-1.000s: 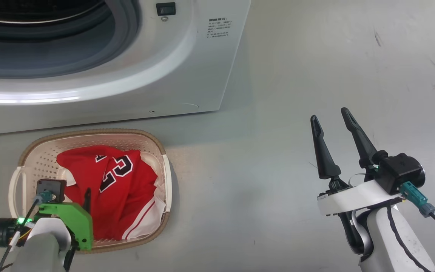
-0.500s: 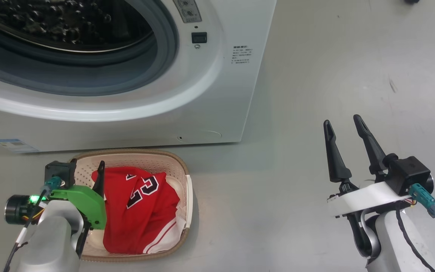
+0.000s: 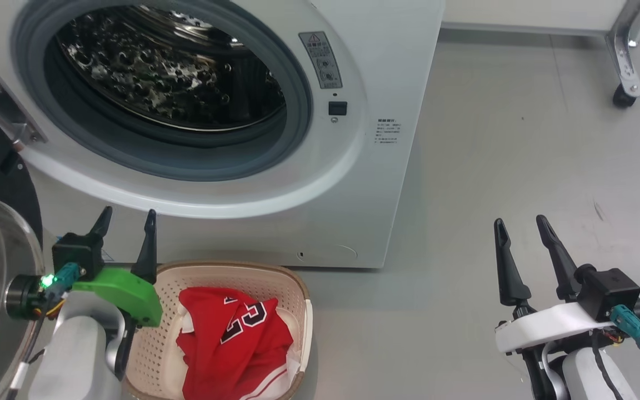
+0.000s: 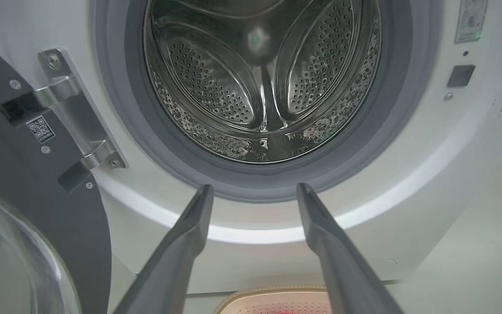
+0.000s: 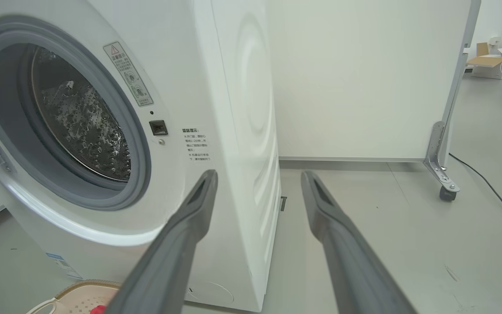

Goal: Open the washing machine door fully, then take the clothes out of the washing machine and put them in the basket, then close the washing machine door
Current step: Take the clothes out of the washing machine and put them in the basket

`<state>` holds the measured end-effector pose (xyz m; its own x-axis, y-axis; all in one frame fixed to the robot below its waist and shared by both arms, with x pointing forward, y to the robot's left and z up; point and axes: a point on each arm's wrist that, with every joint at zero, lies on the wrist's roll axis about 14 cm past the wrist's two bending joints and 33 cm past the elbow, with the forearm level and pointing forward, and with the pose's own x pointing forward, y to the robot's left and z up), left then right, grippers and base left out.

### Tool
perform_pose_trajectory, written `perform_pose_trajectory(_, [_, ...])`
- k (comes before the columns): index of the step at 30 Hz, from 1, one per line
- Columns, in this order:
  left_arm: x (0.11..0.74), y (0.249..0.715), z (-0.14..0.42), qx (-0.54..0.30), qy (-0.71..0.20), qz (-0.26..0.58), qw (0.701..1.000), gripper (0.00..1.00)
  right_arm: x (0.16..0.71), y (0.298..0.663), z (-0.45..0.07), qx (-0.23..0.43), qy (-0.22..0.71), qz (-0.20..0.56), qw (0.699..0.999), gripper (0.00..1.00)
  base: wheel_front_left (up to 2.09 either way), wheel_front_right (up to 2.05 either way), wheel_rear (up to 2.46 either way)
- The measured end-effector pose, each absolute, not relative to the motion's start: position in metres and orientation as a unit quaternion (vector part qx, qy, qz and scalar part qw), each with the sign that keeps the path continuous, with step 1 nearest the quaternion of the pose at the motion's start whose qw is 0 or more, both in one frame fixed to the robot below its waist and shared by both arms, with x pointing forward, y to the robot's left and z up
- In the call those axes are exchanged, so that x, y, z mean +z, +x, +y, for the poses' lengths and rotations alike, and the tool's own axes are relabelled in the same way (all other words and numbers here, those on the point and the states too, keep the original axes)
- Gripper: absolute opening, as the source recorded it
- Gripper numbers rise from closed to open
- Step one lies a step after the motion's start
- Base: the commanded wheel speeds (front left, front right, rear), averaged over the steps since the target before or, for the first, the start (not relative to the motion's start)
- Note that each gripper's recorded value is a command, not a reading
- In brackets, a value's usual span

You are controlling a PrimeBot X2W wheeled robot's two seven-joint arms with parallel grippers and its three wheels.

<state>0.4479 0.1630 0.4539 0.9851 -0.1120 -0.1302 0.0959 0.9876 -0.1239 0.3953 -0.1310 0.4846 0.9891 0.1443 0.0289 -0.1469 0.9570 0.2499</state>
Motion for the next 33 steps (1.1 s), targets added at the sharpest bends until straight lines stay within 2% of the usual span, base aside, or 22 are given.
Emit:
perform_pose_trajectory(17, [0.486, 0.385, 0.163, -0.054, -0.060, 0.009, 0.997, 1.00, 0.514, 0.368, -0.129, 0.082, 0.140, -0.045, 0.986, 1.00, 0.00, 0.00, 0.00])
perform_pose_trajectory(33, [0.501, 0.370, 0.156, -0.062, -0.065, -0.024, 0.996, 1.00, 0.520, 0.362, -0.136, 0.072, 0.143, -0.056, 0.986, 1.00, 0.00, 0.00, 0.00])
